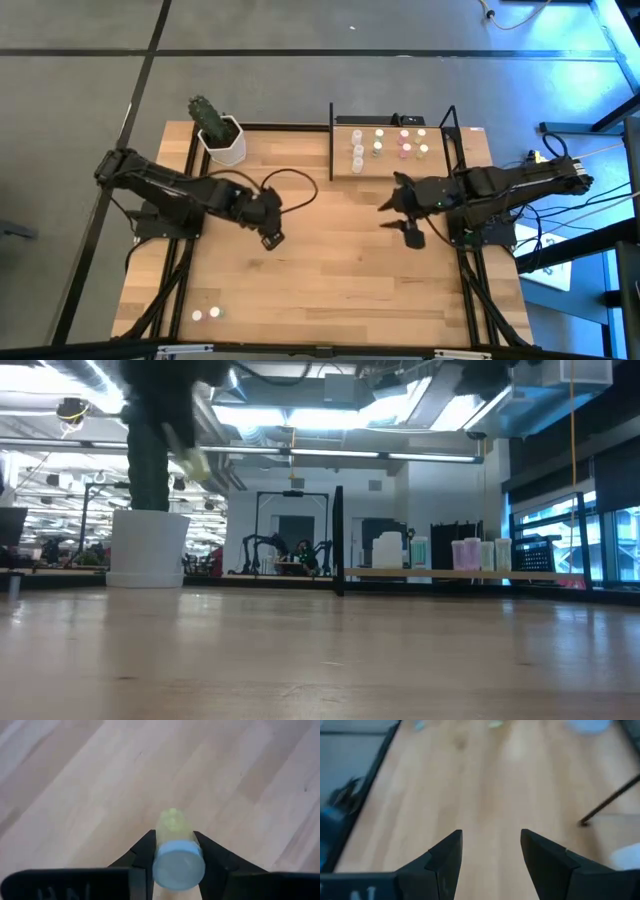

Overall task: Pick and place medicine bottles onto shelf by color
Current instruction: Put the yellow pill bottle on the shelf aligned with the other yellow pill bottles

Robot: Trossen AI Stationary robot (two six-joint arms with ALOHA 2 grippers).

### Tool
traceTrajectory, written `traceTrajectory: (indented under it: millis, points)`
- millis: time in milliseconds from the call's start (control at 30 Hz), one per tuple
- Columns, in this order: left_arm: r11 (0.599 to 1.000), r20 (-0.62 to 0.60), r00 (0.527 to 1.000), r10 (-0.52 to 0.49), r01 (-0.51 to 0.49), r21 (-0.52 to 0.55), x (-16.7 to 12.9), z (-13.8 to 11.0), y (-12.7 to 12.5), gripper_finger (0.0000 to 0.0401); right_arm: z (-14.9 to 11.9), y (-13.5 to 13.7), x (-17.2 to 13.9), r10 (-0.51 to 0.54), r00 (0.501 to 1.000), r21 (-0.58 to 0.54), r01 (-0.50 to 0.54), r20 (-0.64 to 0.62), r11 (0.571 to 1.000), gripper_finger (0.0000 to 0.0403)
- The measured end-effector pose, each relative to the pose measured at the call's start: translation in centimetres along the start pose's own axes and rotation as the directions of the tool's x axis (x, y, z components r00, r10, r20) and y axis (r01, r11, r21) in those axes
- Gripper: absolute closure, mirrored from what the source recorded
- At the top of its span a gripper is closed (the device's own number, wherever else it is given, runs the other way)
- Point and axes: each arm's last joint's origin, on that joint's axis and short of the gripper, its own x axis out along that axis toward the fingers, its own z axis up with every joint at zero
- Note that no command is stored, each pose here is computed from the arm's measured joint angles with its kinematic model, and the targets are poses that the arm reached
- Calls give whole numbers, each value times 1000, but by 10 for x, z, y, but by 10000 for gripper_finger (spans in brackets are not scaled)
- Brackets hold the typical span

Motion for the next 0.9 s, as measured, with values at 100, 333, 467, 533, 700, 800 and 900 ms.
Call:
traceTrajectory:
  millis: [100,333,467,533,700,800,900]
  points:
    - [999,-5,1000,-4,4,54,8,14,-3,307,-4,2,-1,73,996,9,-73,-47,997,199]
    - [976,-71,997,7,9,218,41,51,-23,307,-6,2,-1,95,993,31,-93,-66,995,199]
    - [956,-92,996,16,12,293,62,74,-33,307,-6,2,-1,95,993,31,-93,-66,995,199]
    - [944,-94,995,24,8,331,72,86,-37,307,-6,2,-1,95,993,30,-93,-67,995,199]
    - [919,-107,994,22,22,394,94,109,-42,307,-9,2,-1,91,991,31,-88,-99,996,199]
    - [909,-114,993,24,26,417,104,117,-42,307,-11,2,-1,88,989,33,-85,-117,996,199]
    - [906,-132,991,21,37,423,116,121,-42,307,-11,2,-1,87,989,32,-84,-121,996,199]
